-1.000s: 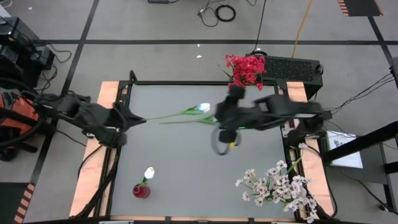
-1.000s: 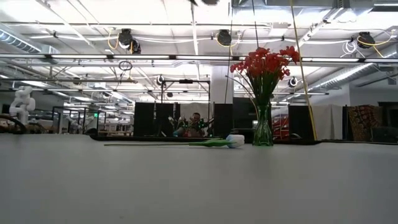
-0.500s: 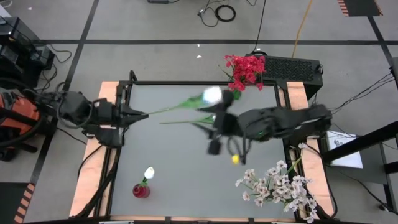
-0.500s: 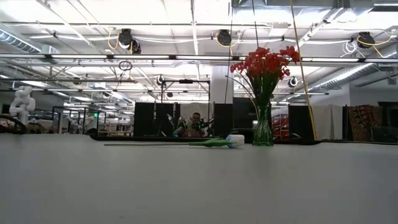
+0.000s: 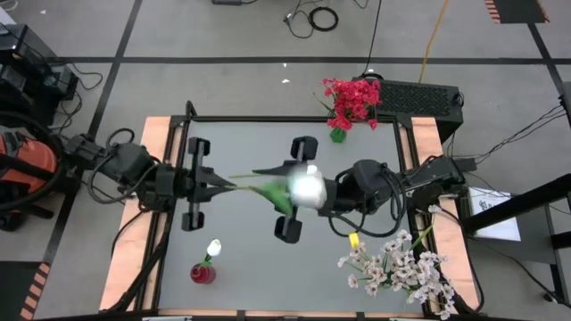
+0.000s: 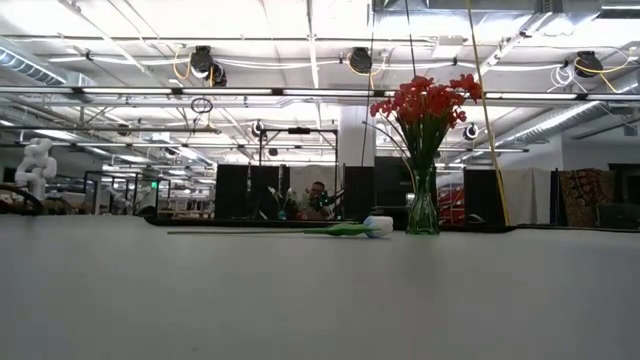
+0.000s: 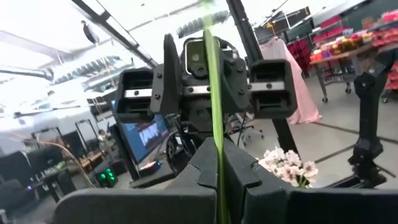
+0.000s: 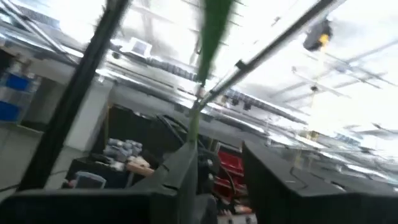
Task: Sort flowers into vase by color
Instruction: Put the bottom white tulip flower into the red vase
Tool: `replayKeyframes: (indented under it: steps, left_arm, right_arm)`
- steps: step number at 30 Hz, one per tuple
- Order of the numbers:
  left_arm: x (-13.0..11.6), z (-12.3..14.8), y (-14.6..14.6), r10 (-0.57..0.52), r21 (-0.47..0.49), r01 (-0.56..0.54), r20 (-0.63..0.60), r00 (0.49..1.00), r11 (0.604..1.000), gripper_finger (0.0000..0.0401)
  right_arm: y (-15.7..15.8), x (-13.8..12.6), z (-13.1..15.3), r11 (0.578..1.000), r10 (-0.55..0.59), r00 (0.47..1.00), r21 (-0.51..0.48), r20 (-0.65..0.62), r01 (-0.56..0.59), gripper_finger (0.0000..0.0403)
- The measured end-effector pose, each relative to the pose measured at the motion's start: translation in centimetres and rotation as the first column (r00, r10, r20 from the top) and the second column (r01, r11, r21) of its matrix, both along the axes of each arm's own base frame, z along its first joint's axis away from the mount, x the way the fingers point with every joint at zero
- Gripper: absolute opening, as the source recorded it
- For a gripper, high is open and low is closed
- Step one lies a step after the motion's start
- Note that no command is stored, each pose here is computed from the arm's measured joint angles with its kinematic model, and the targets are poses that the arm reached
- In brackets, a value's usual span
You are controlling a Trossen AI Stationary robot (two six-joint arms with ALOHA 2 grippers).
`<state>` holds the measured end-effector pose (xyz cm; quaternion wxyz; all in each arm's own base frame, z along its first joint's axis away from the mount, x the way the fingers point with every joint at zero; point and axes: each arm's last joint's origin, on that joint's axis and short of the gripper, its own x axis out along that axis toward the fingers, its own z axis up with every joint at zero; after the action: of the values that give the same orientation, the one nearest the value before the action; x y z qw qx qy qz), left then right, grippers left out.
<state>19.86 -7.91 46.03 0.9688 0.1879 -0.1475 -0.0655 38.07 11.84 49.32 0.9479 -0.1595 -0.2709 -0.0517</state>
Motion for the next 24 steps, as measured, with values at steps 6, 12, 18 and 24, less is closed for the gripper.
replayKeyframes:
  steps: [6,12,18,24]
  left_arm:
    - [0.53,-0.24,0.09,0.017,0.023,-0.017,-0.007,1.000,1.000,0.0000]
    - [0.55,-0.25,0.32,0.001,0.025,-0.001,-0.009,1.000,1.000,0.0002]
    - [-0.11,0.15,0.29,-0.061,0.030,0.060,0.018,0.998,0.998,0.0001]
    - [-0.04,0.19,0.68,-0.043,0.029,0.042,0.020,0.999,0.999,0.0001]
  right_arm:
    - [0.15,0.11,-0.19,0.999,0.018,1.000,-0.032,-0.018,-0.018,0.0049]
    - [0.11,0.27,-0.46,1.000,-0.008,0.998,-0.028,-0.054,0.007,0.0018]
    - [-0.19,-0.30,-0.26,1.000,-0.015,0.992,0.001,-0.126,0.015,0.0101]
    - [0.15,-0.37,-0.18,0.995,0.098,0.989,-0.022,-0.111,-0.101,0.0179]
